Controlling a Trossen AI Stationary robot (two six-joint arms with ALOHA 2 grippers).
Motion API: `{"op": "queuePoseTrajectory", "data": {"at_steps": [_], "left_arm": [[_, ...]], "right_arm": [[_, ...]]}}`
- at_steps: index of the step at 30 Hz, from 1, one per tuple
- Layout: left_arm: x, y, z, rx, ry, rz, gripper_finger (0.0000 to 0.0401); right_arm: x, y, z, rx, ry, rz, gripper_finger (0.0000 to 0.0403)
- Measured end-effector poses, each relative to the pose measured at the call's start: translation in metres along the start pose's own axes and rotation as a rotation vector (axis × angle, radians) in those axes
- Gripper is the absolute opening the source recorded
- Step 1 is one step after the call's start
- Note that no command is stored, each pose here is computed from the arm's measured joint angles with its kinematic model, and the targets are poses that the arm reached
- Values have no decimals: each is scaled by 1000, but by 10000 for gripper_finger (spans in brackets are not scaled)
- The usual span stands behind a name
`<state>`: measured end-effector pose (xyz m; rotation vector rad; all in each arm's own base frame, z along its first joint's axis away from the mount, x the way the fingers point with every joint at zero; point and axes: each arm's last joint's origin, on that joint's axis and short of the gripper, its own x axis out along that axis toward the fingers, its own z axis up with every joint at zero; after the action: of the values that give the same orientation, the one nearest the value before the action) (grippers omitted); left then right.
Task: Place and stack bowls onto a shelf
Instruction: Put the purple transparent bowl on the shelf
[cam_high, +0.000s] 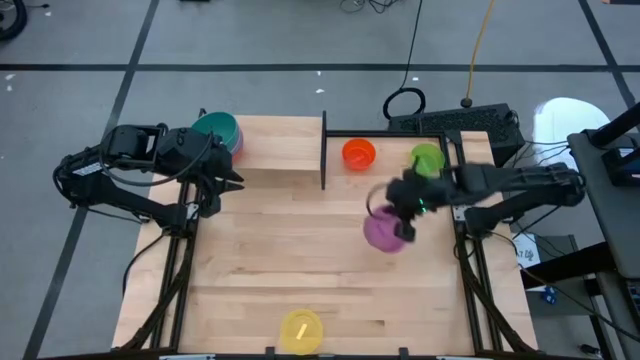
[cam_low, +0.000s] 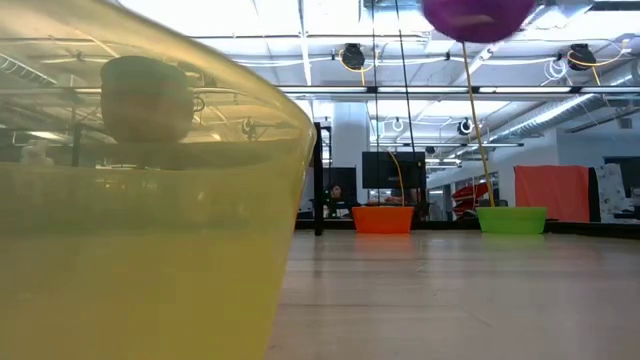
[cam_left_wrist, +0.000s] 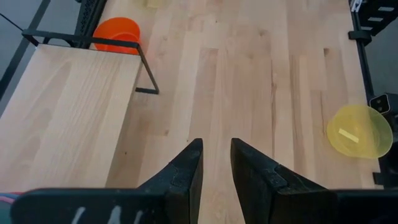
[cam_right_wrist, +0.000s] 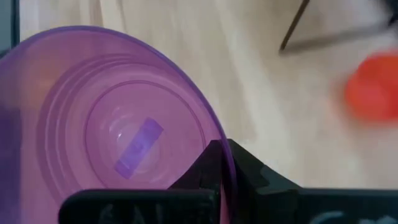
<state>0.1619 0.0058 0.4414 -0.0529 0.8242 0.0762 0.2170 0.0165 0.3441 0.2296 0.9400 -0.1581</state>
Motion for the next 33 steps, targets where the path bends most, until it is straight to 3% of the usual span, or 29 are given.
{"op": "queuePoseTrajectory", "data": {"at_steps": [5,9,14,19,25,33], "left_arm": [[0,0,0,0,0,0,88],[0,0,0,-7,0,0,88],[0,0,2,-7,-16,-1,88],[0,0,2,-8,-25,-1,88],[-1,-1,11,-25,-116,-8,88],[-2,-1,20,0,-212,-11,88]], "right_arm": [[-3,-16,50,-62,-142,-38,0],[1,-25,74,-105,-175,-72,0],[10,-31,92,-181,-175,-100,0],[31,-41,111,-174,-220,-124,0],[51,-52,126,-187,-273,-76,0],[54,-66,142,-233,-406,-119,0]]}}
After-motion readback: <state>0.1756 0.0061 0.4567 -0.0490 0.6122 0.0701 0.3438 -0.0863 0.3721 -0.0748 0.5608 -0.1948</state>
